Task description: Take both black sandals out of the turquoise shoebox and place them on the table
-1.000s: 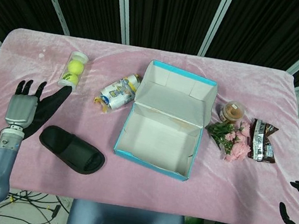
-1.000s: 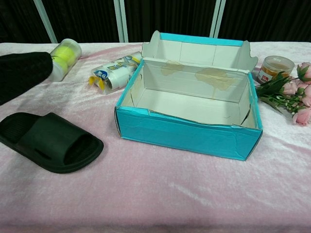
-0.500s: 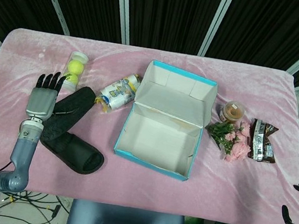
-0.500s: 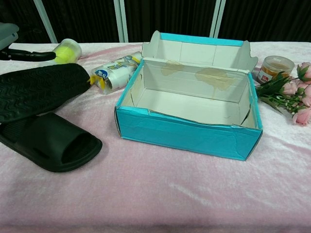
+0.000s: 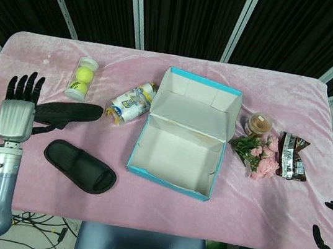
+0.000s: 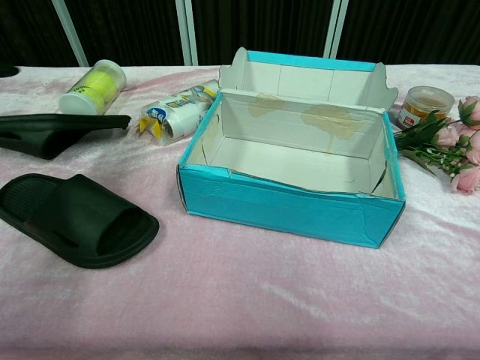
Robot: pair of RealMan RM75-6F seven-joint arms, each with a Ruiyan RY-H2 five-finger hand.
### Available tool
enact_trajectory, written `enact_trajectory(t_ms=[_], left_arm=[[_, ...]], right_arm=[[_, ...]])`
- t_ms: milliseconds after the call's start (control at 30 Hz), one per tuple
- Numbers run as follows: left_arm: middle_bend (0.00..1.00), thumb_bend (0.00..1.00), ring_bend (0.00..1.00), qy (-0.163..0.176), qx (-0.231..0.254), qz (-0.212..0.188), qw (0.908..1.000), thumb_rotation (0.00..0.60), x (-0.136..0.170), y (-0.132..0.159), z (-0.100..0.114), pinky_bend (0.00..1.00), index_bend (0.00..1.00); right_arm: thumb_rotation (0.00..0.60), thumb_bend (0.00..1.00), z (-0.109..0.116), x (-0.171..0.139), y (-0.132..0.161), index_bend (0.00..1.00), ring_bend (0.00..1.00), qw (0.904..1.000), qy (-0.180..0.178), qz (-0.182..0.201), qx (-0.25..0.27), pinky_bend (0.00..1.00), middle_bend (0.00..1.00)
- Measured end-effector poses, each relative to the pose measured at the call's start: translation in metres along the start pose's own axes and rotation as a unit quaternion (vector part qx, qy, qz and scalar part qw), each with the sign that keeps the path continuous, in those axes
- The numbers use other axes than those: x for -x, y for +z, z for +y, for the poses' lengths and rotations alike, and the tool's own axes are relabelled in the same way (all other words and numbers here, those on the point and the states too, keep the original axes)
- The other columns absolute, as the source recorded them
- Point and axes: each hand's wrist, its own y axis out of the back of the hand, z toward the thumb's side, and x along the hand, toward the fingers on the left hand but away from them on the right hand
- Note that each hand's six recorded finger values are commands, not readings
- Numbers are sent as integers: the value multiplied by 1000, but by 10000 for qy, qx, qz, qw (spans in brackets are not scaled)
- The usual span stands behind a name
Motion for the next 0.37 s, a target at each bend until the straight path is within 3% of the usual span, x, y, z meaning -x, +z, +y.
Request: enact_trajectory(t_ms=[233, 367], left_arm=[[0, 0, 0, -374, 164, 231, 9989, 600, 78, -53, 19, 0, 0], [0, 0, 0, -633, 358, 398, 9966, 600, 112, -71, 18, 0, 0]], right_arm=[[600, 243, -2, 8, 9, 315, 195, 9998, 44, 170, -33, 257, 266], [600, 244, -3, 11, 15, 315, 195, 9997, 63, 251, -54, 257, 266]])
